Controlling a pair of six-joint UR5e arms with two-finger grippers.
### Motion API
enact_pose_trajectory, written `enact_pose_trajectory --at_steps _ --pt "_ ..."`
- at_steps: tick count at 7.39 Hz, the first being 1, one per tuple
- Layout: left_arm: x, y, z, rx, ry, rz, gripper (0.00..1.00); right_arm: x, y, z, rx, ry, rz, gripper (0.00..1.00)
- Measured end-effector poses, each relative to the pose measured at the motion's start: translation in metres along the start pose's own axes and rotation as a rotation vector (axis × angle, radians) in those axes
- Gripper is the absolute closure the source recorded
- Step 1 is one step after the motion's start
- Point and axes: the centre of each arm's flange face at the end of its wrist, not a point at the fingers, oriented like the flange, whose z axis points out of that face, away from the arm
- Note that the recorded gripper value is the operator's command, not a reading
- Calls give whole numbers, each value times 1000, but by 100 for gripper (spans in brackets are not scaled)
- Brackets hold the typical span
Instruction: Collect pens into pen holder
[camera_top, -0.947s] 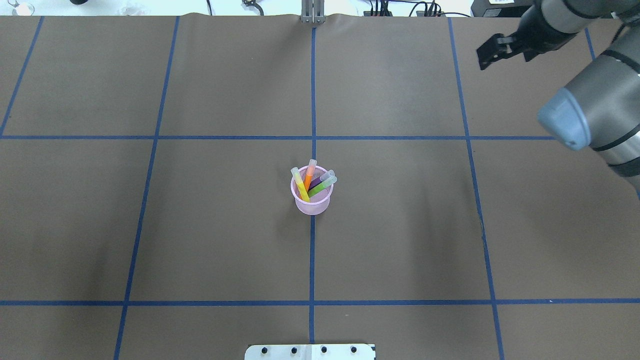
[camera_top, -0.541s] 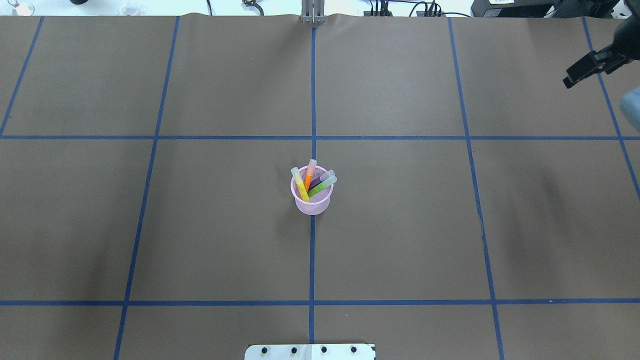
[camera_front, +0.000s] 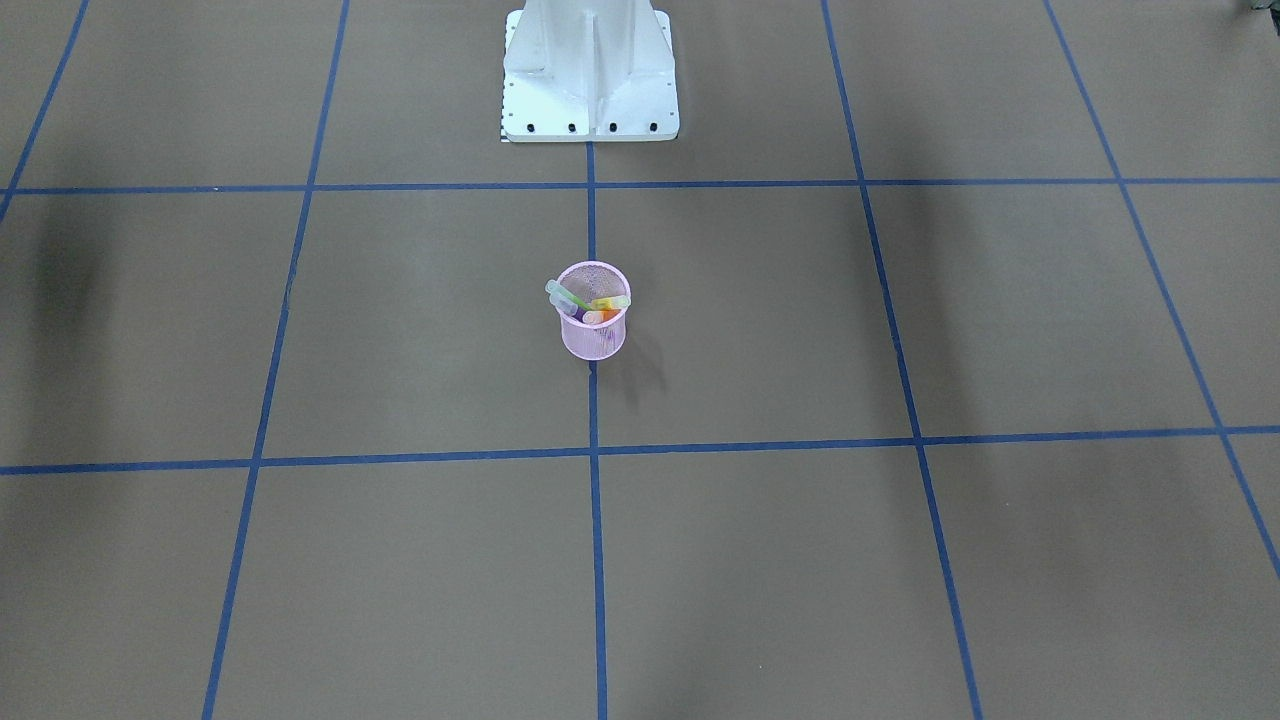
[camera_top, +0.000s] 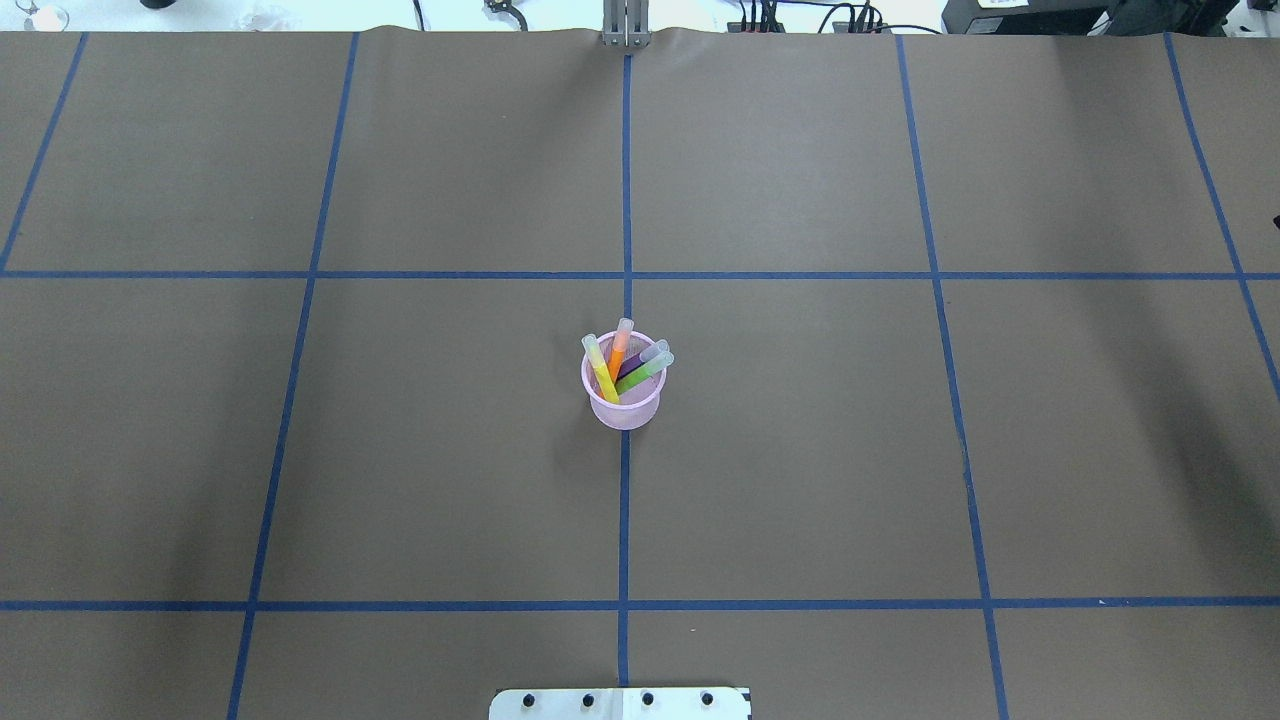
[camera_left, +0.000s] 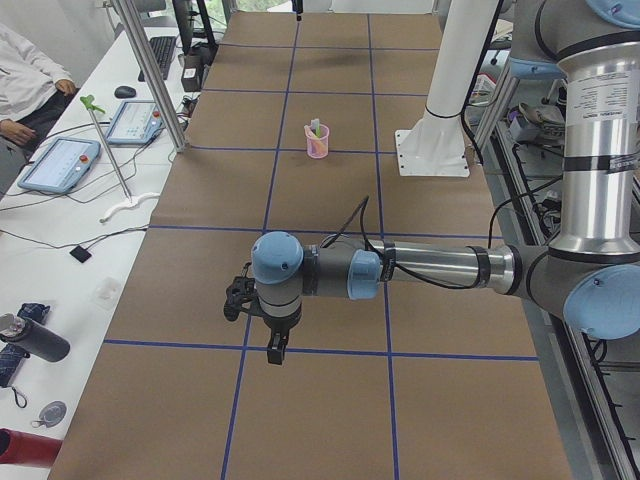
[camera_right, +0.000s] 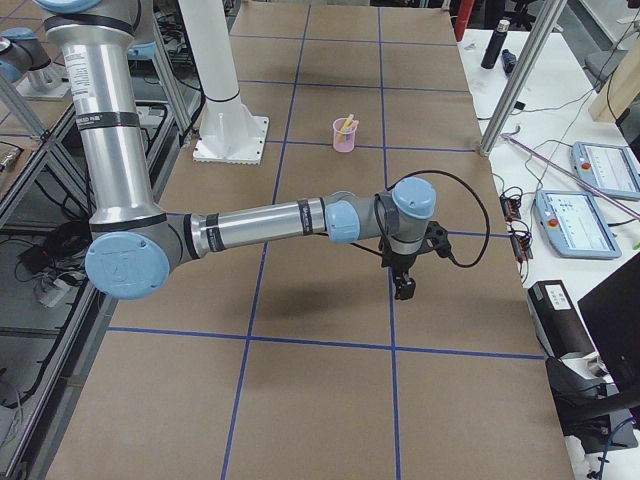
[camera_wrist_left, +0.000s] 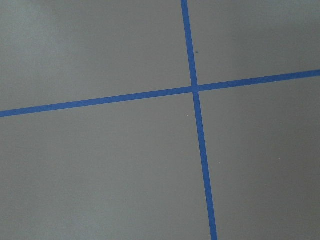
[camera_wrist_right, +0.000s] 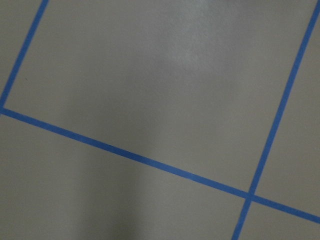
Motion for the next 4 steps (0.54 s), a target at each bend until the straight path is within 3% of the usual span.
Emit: enact_pose_trajectory --at_steps 4 --pt "0 7 2 -3 1 4 0 72 87 8 -28 8 159 1"
